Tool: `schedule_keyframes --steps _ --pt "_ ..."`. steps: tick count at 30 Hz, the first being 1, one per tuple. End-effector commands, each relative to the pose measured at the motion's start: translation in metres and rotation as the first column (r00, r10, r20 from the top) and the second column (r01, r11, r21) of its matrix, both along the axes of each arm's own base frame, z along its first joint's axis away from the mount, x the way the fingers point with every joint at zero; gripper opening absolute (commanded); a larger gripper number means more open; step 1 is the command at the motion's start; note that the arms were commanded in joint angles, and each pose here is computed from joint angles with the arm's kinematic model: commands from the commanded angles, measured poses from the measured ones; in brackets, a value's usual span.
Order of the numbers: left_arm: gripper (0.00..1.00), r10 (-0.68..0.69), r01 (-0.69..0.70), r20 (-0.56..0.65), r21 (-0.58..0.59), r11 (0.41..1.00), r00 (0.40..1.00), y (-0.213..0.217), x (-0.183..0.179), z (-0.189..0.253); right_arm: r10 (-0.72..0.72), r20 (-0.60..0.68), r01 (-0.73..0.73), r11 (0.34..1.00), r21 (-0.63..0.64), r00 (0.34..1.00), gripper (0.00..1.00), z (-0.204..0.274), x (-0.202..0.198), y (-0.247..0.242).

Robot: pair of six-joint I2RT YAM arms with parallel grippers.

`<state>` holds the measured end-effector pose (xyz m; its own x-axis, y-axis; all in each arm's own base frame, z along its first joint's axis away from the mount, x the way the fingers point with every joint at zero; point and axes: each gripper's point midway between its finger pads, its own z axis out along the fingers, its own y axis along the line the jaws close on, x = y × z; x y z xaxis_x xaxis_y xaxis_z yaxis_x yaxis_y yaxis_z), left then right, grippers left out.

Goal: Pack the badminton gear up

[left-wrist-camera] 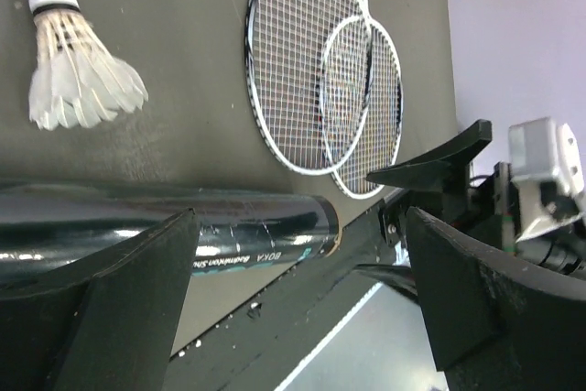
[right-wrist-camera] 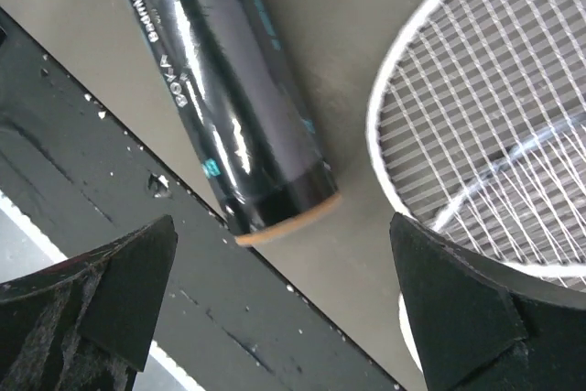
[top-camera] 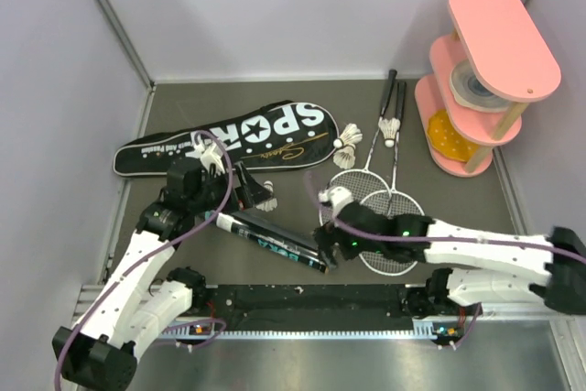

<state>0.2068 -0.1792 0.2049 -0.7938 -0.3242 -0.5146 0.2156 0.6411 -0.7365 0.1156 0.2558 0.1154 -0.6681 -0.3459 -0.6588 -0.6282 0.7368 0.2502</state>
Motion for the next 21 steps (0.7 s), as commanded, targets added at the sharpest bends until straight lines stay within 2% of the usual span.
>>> schedule_keyframes --steps 1,6,10,15,21 --pt "0.98 -0.026 0.025 -0.02 -0.034 0.999 0.999 -0.006 -0.006 -0.005 0.023 0.213 -0.014 0.999 -0.039 0.977 0.99 0.023 0.016 0.047" --pt "0.98 0.024 -0.025 -0.055 -0.015 1.0 0.998 0.001 -0.01 -0.017 0.148 0.281 -0.084 0.971 -0.226 0.948 0.99 0.001 0.02 0.06" --pt "0.97 0.103 -0.102 -0.095 0.012 0.995 0.99 0.011 -0.009 -0.027 0.235 0.285 -0.154 0.947 -0.281 0.929 0.99 -0.011 0.009 0.058" --pt "0.93 0.131 -0.134 -0.146 -0.011 0.991 0.981 0.009 -0.009 -0.037 0.275 0.24 -0.203 0.937 -0.286 0.931 0.99 -0.027 -0.004 0.054" --pt "0.91 0.103 -0.099 -0.126 0.041 0.994 0.987 0.008 0.002 -0.037 0.247 0.24 -0.196 0.956 -0.217 0.939 0.99 -0.038 -0.008 0.058"
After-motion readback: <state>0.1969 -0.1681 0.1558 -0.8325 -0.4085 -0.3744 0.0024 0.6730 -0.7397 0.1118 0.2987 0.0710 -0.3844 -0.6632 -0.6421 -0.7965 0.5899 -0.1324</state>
